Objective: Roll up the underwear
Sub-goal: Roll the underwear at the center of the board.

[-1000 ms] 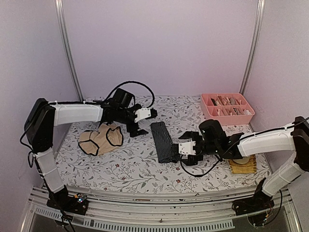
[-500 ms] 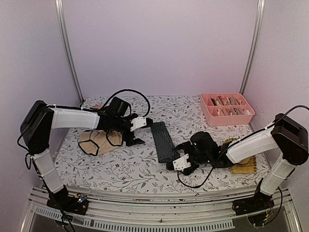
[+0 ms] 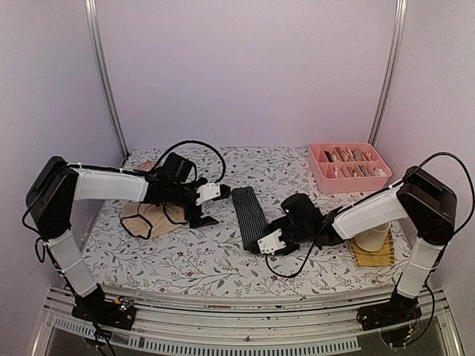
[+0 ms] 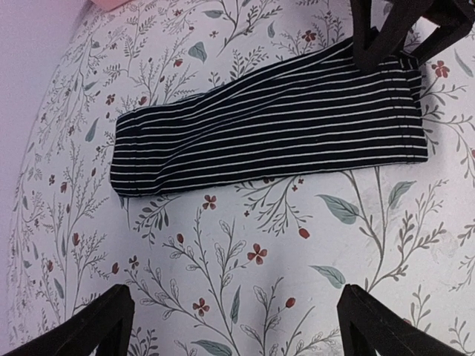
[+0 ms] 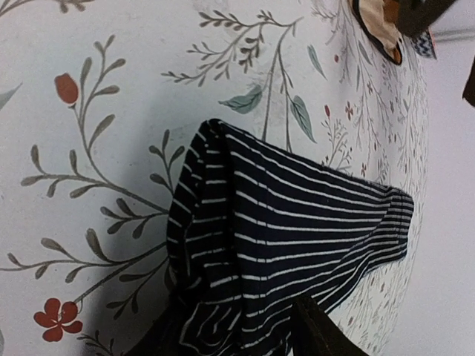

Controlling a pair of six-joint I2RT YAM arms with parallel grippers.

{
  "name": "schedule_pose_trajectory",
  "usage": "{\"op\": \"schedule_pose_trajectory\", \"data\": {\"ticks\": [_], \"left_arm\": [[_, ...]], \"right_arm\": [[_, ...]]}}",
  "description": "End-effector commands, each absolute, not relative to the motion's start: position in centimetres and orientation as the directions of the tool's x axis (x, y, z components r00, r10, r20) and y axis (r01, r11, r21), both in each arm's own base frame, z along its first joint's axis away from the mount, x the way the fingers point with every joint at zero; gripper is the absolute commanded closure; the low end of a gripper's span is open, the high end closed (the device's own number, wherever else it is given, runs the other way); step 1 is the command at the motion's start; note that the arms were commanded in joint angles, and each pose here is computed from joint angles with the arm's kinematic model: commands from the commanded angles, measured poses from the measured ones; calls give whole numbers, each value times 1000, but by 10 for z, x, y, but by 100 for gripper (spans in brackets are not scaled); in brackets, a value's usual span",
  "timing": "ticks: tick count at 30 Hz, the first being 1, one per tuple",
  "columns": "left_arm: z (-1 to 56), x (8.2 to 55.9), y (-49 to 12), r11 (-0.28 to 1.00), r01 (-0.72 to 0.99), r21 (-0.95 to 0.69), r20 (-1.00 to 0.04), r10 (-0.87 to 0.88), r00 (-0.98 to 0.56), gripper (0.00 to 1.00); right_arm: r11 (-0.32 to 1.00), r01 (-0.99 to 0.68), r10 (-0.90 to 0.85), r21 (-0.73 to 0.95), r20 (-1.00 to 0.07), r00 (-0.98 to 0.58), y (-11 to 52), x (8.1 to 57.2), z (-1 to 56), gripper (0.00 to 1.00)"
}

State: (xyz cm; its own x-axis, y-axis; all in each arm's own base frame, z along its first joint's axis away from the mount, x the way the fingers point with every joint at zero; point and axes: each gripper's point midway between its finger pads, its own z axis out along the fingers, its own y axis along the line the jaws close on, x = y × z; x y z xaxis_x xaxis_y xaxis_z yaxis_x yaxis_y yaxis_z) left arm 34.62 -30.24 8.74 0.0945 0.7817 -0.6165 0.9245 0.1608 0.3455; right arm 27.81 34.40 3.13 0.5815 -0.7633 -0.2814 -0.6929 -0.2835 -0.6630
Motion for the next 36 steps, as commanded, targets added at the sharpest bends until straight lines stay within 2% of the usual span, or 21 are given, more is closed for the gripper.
{"op": "schedule_pose_trajectory", "data": {"ticks": [1, 3, 5, 8, 13, 17, 21, 25, 31, 36], "left_arm": [[103, 348, -298, 183, 916, 357, -650, 753, 103, 2], [102, 348, -295, 188, 914, 359, -651, 752, 101, 2], [103, 349, -291, 195, 913, 358, -656, 749, 97, 2], [104, 348, -285, 194, 915, 355, -666, 739, 102, 2], [105, 346, -274, 175, 908, 381, -681, 717, 147, 2], [100, 339, -270, 135, 892, 432, -673, 707, 219, 4], [99, 326, -273, 66, 877, 477, -671, 672, 314, 16], [96, 305, -281, -21, 871, 491, -668, 633, 391, 20], [89, 275, -294, -83, 843, 531, -649, 600, 468, 23], [73, 255, -301, -124, 820, 559, -605, 615, 506, 31]], "right_arm": [[-294, -800, -798, -523, -327, 507, 344, 271, 7, 69], [-243, -858, -806, -453, -398, 438, 355, 269, 13, 78], [-202, -897, -803, -394, -458, 381, 364, 265, 20, 80], [-143, -940, -801, -309, -522, 293, 373, 257, 26, 88], [-30, -993, -801, -110, -592, 90, 389, 250, 32, 90], [22, -999, -817, 28, -576, -34, 395, 243, 24, 91], [71, -984, -798, 165, -582, -156, 403, 238, 28, 91], [135, -955, -793, 264, -549, -264, 405, 242, 25, 91], [199, -909, -792, 367, -485, -369, 400, 246, 10, 93], [236, -880, -779, 412, -462, -425, 394, 252, 1, 93]]}}
